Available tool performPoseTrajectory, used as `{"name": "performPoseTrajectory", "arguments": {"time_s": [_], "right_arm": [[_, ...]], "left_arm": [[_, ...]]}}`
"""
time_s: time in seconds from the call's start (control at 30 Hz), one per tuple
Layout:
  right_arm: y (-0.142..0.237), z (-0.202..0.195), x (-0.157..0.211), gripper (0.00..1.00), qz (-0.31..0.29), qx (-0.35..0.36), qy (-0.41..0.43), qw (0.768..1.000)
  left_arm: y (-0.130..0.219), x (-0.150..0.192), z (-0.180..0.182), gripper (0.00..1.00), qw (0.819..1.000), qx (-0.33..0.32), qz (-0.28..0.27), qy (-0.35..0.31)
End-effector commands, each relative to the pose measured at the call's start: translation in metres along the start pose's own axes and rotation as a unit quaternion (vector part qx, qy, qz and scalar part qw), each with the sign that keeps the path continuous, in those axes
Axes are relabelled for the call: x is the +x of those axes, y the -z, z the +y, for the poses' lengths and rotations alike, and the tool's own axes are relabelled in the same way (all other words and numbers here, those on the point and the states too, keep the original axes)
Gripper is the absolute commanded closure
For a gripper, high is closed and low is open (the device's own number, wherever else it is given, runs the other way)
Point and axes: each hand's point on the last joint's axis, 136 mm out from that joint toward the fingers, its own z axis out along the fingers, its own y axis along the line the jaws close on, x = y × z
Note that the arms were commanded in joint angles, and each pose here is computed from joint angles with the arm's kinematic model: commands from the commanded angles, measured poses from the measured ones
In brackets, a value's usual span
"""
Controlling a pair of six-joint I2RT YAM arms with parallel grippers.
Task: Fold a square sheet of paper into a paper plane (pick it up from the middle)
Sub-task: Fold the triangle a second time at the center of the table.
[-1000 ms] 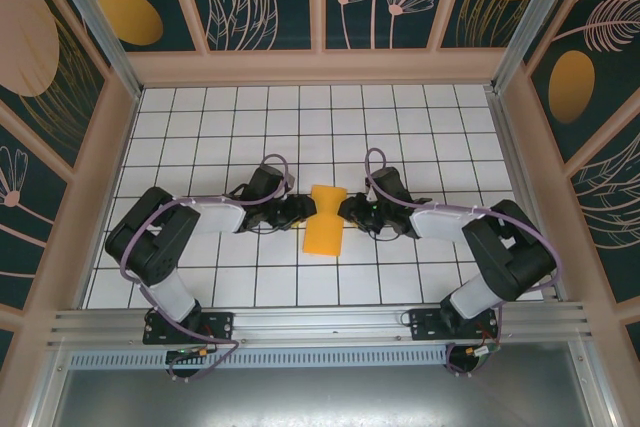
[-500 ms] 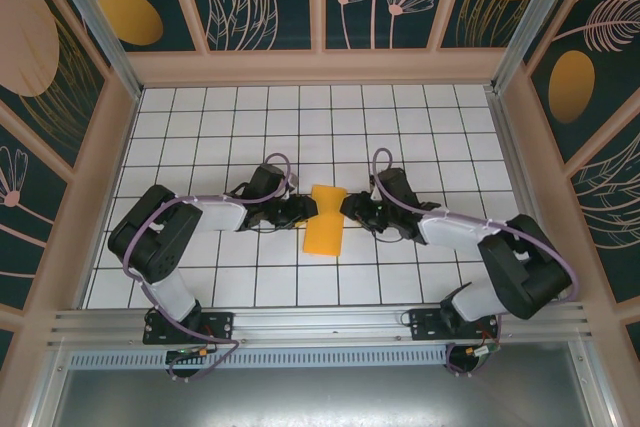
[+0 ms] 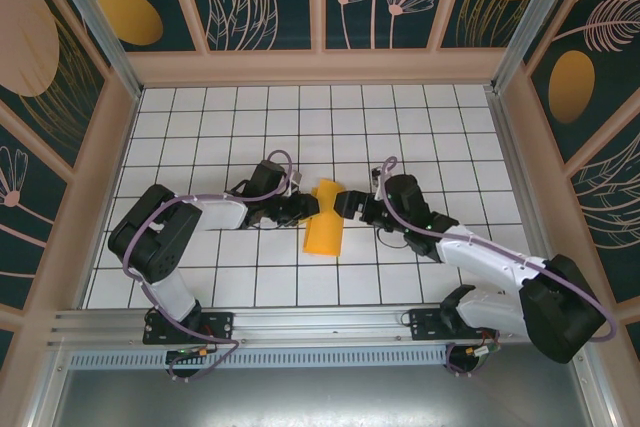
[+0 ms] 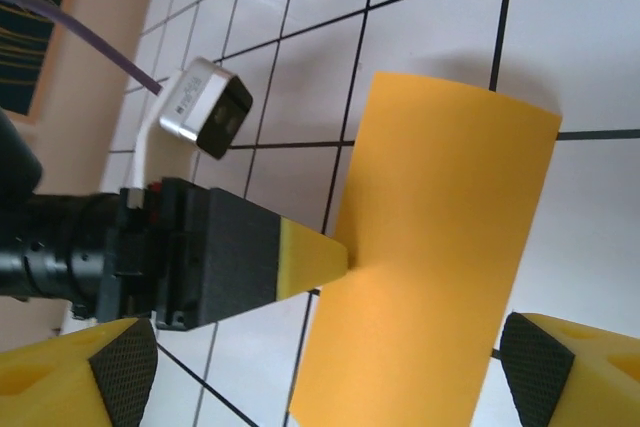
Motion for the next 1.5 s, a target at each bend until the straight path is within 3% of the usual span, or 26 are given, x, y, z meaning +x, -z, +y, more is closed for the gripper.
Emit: {"name": "performPoseTrajectory", "arguments": {"time_s": [0.0, 0.27, 0.5, 0.77, 1.13, 1.27, 1.47], "right_arm": [[0.003, -0.005, 0.008, 0.09, -0.005, 0.011, 0.06, 0.998], [0.004, 0.006, 0.015, 0.1, -0.019, -0.018, 0.088, 0.996], [-0.001, 0.016, 0.029, 0.19, 0.001, -0.026, 0.123, 0.992], [-0.025, 0.029, 0.072, 0.14, 0.04, 0.071, 0.243, 0.967], [-0.053, 0.024, 0.087, 0.12, 0.017, 0.255, 0.342, 0.904], [-0.054, 0.025, 0.093, 0.15, 0.014, 0.269, 0.352, 0.896], [-0.054, 0.023, 0.102, 0.29, 0.025, 0.282, 0.356, 0.89]], "left_arm": [[0.004, -0.005, -0.023, 0.64, 0.999, 0.044, -0.002, -0.029], [0.006, 0.0, -0.046, 0.51, 0.993, 0.108, 0.018, -0.04], [0.002, -0.004, -0.032, 0.65, 0.997, 0.067, 0.007, -0.025], [0.003, -0.007, -0.024, 0.68, 0.999, 0.042, -0.003, -0.017], [0.004, -0.004, -0.028, 0.71, 0.998, 0.056, 0.003, -0.014], [0.004, -0.004, -0.027, 0.71, 0.998, 0.055, 0.004, -0.013], [0.004, -0.004, -0.027, 0.71, 0.998, 0.054, 0.003, -0.013]]}}
